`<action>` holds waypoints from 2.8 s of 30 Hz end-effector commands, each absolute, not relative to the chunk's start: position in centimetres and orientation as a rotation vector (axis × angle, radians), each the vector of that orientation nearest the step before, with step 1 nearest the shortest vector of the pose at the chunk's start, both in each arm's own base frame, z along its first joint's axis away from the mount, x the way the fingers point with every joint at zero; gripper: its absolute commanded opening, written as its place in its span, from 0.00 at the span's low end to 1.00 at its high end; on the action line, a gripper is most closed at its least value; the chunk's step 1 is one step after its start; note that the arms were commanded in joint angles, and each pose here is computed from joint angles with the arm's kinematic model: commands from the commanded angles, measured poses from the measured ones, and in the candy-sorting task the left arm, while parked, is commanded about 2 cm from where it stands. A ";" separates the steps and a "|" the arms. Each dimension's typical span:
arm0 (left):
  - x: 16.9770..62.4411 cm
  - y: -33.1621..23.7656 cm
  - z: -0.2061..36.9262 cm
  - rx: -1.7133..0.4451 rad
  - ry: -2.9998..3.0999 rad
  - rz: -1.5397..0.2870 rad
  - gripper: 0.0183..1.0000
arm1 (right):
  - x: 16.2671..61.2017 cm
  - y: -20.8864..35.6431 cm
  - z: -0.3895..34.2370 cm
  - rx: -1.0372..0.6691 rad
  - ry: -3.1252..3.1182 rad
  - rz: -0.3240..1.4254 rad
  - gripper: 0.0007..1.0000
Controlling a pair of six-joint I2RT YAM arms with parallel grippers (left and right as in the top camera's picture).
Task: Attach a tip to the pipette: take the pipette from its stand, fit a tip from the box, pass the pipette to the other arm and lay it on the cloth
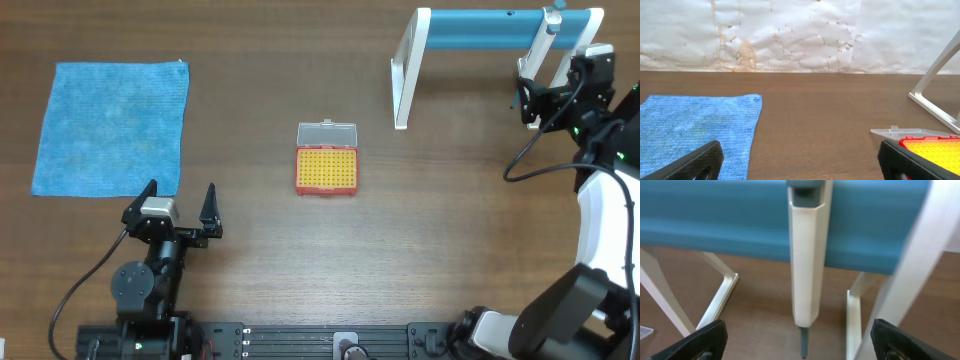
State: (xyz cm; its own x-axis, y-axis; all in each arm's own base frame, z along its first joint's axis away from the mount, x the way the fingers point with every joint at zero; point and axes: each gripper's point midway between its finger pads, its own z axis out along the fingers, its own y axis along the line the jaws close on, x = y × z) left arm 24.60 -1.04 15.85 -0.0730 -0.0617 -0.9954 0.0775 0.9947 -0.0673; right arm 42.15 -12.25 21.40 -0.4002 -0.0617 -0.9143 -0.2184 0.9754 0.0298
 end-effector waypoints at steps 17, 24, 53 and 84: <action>24.6 -1.0 15.7 0.002 1.645 -0.119 1.00 | 46.6 -12.6 20.5 -0.173 1.907 0.145 0.90; 24.6 -1.0 15.7 0.002 1.645 -0.119 1.00 | 46.8 -13.0 20.3 -0.147 1.910 0.137 0.82; 24.6 -1.0 15.7 0.002 1.645 -0.119 1.00 | 47.8 -12.4 19.5 -0.094 1.917 0.159 0.40; 24.6 -1.0 15.7 0.002 1.645 -0.119 1.00 | 46.3 -11.9 25.3 -0.119 1.817 0.117 0.08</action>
State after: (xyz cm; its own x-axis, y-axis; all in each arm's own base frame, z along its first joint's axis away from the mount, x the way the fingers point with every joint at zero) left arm 24.60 -1.04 15.85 -0.0730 -0.0617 -0.9954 0.0775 0.9947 -0.0673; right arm 46.94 -12.04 20.31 -0.3418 0.0132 -0.9397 -0.1447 0.9872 0.0665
